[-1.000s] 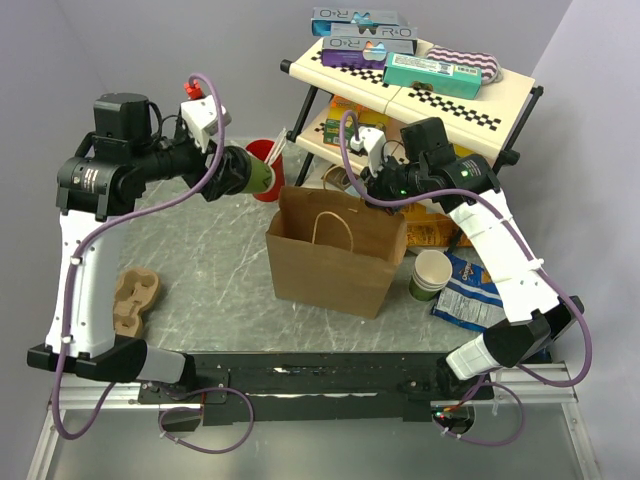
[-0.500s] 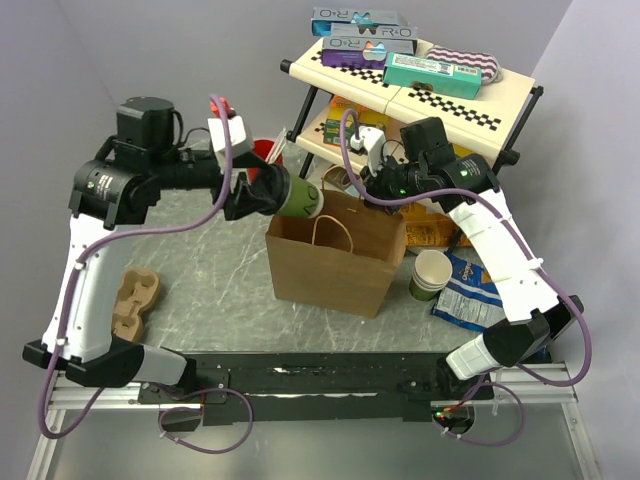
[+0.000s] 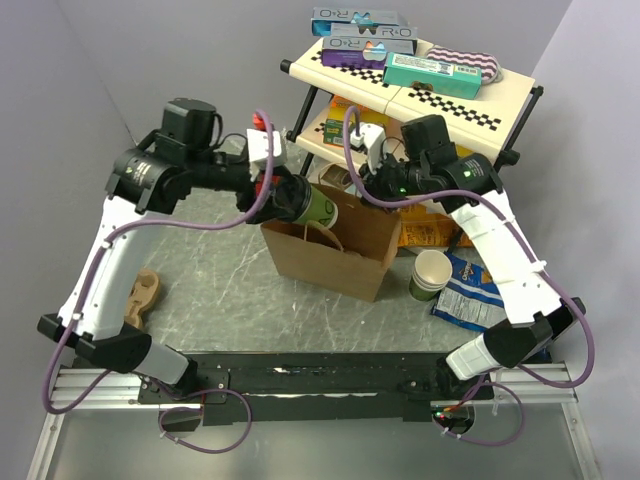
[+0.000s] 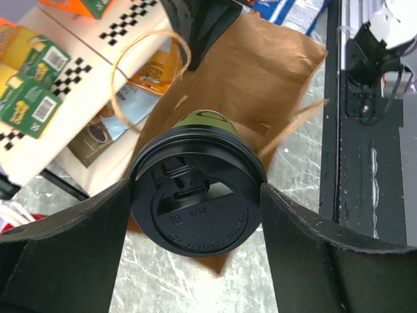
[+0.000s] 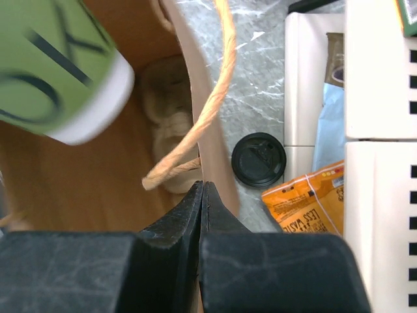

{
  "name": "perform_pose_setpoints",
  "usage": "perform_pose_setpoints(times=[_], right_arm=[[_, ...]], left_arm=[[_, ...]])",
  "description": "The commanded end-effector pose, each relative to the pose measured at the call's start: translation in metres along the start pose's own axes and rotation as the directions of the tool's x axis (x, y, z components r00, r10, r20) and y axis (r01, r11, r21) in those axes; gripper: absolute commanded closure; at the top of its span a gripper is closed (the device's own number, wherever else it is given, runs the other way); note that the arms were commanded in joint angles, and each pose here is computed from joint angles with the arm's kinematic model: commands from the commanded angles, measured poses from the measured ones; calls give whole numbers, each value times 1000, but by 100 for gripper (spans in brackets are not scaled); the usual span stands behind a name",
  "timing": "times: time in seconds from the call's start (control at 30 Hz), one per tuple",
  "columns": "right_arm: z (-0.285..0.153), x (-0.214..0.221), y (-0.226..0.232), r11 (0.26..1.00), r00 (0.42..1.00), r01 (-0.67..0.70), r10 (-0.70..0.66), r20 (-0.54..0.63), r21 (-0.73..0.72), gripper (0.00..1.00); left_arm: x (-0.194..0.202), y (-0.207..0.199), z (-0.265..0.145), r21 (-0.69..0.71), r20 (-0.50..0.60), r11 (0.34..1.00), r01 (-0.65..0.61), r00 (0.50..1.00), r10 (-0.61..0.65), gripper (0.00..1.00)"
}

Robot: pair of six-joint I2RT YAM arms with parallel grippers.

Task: Pack the takeout coffee

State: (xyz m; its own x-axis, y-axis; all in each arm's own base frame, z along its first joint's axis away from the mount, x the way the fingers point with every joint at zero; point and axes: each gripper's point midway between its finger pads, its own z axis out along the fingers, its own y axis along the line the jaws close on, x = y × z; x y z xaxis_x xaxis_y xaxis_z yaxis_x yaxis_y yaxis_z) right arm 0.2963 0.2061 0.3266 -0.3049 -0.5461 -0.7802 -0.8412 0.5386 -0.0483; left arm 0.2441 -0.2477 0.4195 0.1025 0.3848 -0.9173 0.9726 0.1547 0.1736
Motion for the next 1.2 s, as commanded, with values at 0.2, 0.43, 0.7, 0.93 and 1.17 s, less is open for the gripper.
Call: perform_pose_setpoints(times=[0.2, 0.43, 0.7, 0.93, 1.17], right_arm=[[-21, -21, 29, 996, 993, 90, -90, 81, -2, 100], [-33, -30, 30, 996, 990, 80, -83, 113, 30, 100], [-28, -30, 64, 976, 971, 215, -216, 97, 26, 100], [-34, -32, 68, 979, 973, 200, -203, 109, 33, 100], [-33, -30, 73, 982, 974, 191, -191, 118, 12, 100]], left_arm=[[12, -14, 30, 86, -41, 992, -88, 995, 92, 99], [16, -20, 25, 93, -63, 989, -116, 991, 122, 99], [52, -32, 33, 92, -133, 975, -201, 968, 212, 99], [68, -36, 36, 28, -159, 944, -329, 931, 329, 99], [76, -35, 43, -36, -154, 897, -440, 889, 430, 99]])
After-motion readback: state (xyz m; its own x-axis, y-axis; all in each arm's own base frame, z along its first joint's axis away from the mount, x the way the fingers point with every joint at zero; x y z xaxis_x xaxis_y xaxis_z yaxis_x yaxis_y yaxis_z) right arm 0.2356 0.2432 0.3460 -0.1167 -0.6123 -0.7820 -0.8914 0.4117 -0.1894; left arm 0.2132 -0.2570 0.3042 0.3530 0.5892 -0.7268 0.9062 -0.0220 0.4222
